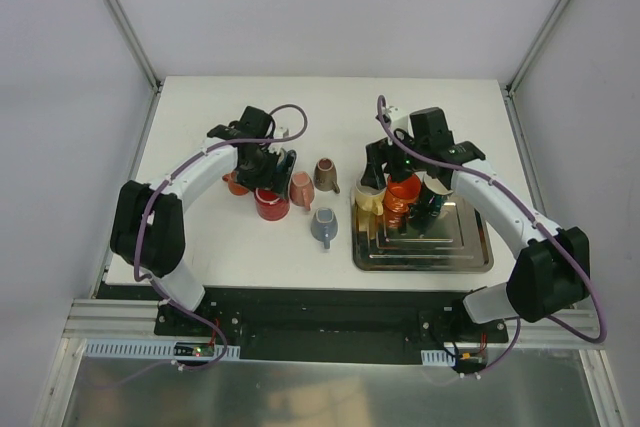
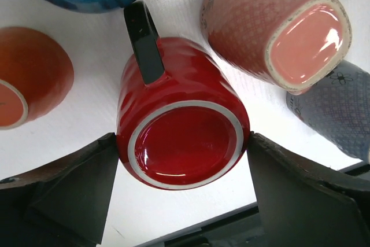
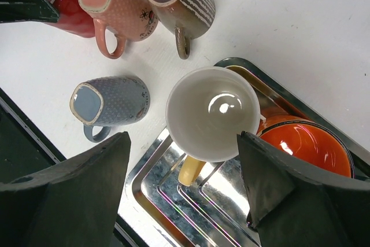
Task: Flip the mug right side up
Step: Move the cup to the corner of the board.
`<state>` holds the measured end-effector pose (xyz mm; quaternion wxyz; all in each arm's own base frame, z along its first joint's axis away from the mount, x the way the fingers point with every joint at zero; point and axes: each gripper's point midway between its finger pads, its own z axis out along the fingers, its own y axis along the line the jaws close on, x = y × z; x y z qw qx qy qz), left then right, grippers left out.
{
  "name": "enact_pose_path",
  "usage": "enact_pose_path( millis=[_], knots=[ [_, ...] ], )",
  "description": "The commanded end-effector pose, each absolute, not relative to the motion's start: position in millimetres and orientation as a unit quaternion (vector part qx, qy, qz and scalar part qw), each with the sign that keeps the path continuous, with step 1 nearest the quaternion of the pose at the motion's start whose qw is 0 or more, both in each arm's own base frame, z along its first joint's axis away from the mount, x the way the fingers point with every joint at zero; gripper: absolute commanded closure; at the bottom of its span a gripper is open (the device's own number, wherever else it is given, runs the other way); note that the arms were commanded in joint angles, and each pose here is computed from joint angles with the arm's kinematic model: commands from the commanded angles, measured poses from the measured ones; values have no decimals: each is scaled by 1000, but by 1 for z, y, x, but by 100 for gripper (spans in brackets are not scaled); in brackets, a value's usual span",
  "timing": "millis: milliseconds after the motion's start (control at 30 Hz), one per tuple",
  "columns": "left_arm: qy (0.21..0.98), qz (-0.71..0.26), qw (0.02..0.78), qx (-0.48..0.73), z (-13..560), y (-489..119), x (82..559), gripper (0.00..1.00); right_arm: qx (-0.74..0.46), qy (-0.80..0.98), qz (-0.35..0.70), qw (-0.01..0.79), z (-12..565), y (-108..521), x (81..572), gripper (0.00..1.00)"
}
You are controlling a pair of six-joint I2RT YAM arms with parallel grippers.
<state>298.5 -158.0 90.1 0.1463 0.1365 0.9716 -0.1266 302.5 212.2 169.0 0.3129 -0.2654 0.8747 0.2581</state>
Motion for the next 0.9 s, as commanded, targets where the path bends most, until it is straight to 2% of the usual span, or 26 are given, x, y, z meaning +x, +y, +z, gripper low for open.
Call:
enact_pose_path(
  millis=[0, 200, 467, 567, 733, 867],
  knots=[
    [955, -114, 140, 233, 82, -150, 289, 15, -279, 859, 263, 340, 183, 214, 303, 18],
    [886, -165, 130, 414, 86, -146, 247, 19, -285, 858, 263, 337, 182, 215, 303, 18],
    [718, -221, 47, 658, 87, -111, 165, 21, -288, 857, 271, 330, 183, 219, 303, 18],
    [671, -227, 84, 700, 88, -117, 164, 13, -293, 856, 273, 327, 182, 221, 302, 18],
    [673, -211, 175, 687, 121, -135, 186, 1, -336, 839, 287, 316, 185, 229, 292, 18],
    [672, -185, 256, 670, 166, -137, 185, 1, -411, 802, 290, 323, 193, 246, 285, 17]
  ],
)
